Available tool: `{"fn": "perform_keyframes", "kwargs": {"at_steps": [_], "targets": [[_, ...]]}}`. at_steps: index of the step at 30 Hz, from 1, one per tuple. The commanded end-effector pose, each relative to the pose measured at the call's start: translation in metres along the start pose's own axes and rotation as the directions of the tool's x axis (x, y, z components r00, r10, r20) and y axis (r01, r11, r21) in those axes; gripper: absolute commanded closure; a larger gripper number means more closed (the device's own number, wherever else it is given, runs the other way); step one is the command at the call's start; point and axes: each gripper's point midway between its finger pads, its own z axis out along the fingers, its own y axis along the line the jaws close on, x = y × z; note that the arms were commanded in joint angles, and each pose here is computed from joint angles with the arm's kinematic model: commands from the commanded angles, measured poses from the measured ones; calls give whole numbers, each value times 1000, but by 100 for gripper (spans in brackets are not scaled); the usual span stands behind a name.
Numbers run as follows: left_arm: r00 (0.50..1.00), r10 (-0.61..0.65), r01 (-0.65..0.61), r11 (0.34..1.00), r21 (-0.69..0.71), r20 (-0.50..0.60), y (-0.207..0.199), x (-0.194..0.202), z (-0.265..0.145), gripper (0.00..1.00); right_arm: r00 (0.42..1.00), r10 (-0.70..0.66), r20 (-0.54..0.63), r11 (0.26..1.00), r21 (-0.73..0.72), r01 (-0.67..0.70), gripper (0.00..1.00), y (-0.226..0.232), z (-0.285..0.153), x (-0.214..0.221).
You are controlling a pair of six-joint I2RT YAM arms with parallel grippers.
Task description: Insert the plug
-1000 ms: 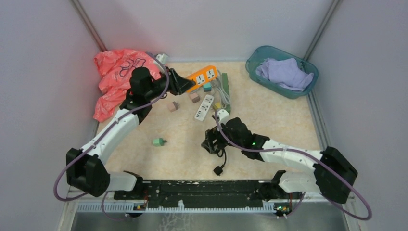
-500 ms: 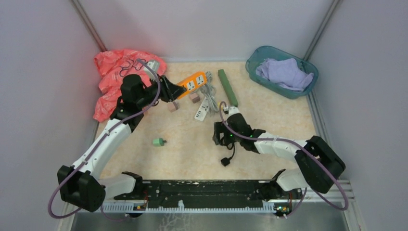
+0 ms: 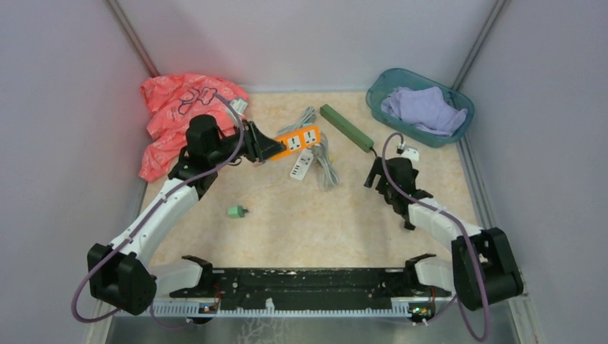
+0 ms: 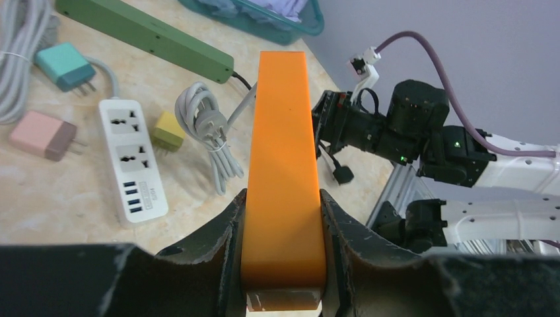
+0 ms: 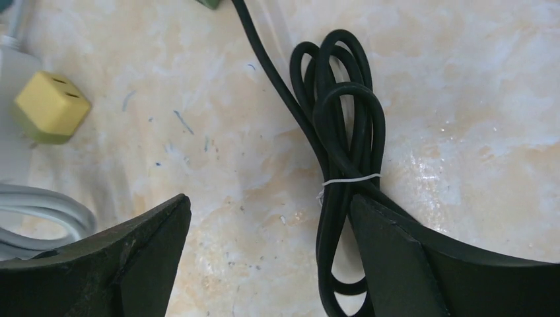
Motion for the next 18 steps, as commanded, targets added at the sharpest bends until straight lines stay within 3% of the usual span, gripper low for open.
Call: {"fn": "perform_keyframes", "kwargs": {"at_steps": [1,5,10,18], "targets": [[998,43,-49,983,179,36,-46,-13,7,100,988,1,157,990,-141,22,10,24,-28,-43],[999,24,-31,969,244,29,-63,-7,14,100,971,-30,237,962,-257,92,10,41,-58,-61],[1000,3,4,939,344,-21,-94,13,28,100,952,-25,304,947,-297,120,9,45,-85,-76],[986,-110,141,947,289,-122,-68,66,35,100,932,-8,363,937,-323,134,9,47,-103,-88]]}}
